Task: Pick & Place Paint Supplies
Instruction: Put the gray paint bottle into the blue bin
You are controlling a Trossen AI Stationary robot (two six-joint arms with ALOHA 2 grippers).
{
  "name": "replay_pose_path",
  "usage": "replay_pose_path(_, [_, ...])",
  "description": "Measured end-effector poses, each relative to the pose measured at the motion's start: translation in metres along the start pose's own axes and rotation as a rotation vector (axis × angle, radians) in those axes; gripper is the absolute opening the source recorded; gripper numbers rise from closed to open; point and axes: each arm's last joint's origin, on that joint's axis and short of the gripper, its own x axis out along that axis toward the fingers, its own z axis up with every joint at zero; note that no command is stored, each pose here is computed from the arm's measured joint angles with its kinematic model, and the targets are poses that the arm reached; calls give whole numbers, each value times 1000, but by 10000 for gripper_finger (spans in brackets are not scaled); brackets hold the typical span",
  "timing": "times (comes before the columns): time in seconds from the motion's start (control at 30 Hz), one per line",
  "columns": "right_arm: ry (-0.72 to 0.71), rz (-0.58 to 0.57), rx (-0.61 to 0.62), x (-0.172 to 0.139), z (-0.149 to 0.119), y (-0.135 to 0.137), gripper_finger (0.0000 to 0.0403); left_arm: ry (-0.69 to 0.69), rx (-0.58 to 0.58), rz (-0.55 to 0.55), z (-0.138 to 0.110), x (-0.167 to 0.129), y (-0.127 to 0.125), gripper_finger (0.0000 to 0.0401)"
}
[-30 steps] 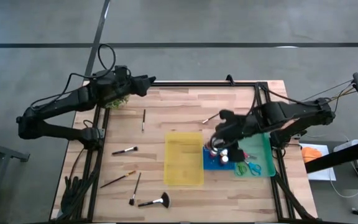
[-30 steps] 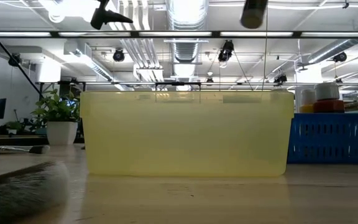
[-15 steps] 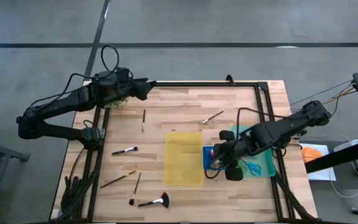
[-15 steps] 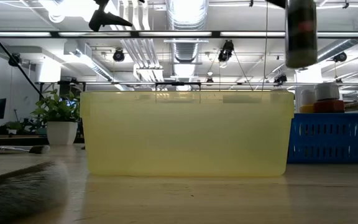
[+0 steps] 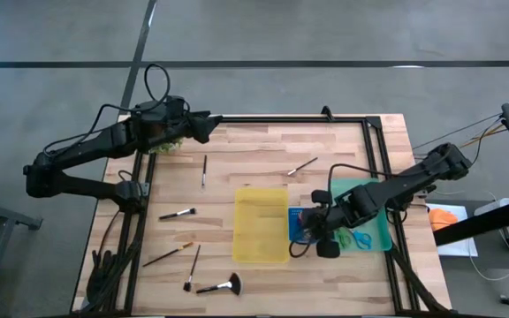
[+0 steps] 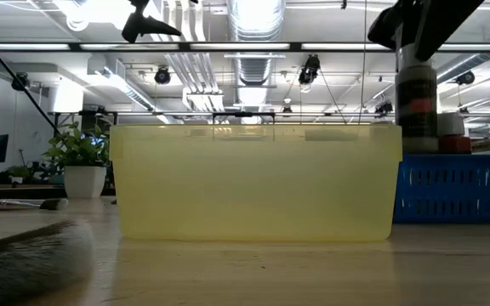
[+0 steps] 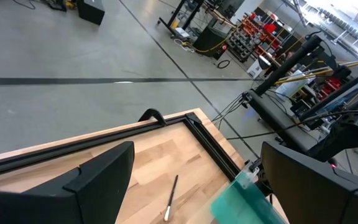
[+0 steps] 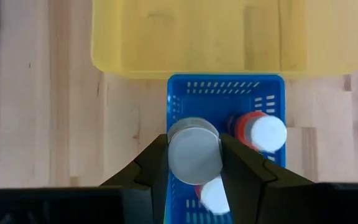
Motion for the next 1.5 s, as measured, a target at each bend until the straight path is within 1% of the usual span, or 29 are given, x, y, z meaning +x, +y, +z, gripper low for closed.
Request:
replay_pose_path(0.23, [-14, 4, 2, 16, -7, -2, 108, 2, -15, 0, 0, 0, 0, 362])
replay_pose_path(0.67, [-18, 2, 14, 36, -19, -7, 108, 5, -26, -1, 0, 0, 0, 362])
replay_pose_path(0.9, [-21, -3, 13, 39, -17, -14, 108, 5, -29, 0, 0, 0, 0, 362])
replay_pose_path(1.17, [-10, 29, -21, 40, -17, -14, 108, 3, -29, 2, 0, 0, 0, 362])
replay_pose_path(1.5, [3, 18, -33, 43, -20, -17, 108, 4, -29, 3, 0, 0, 0, 362])
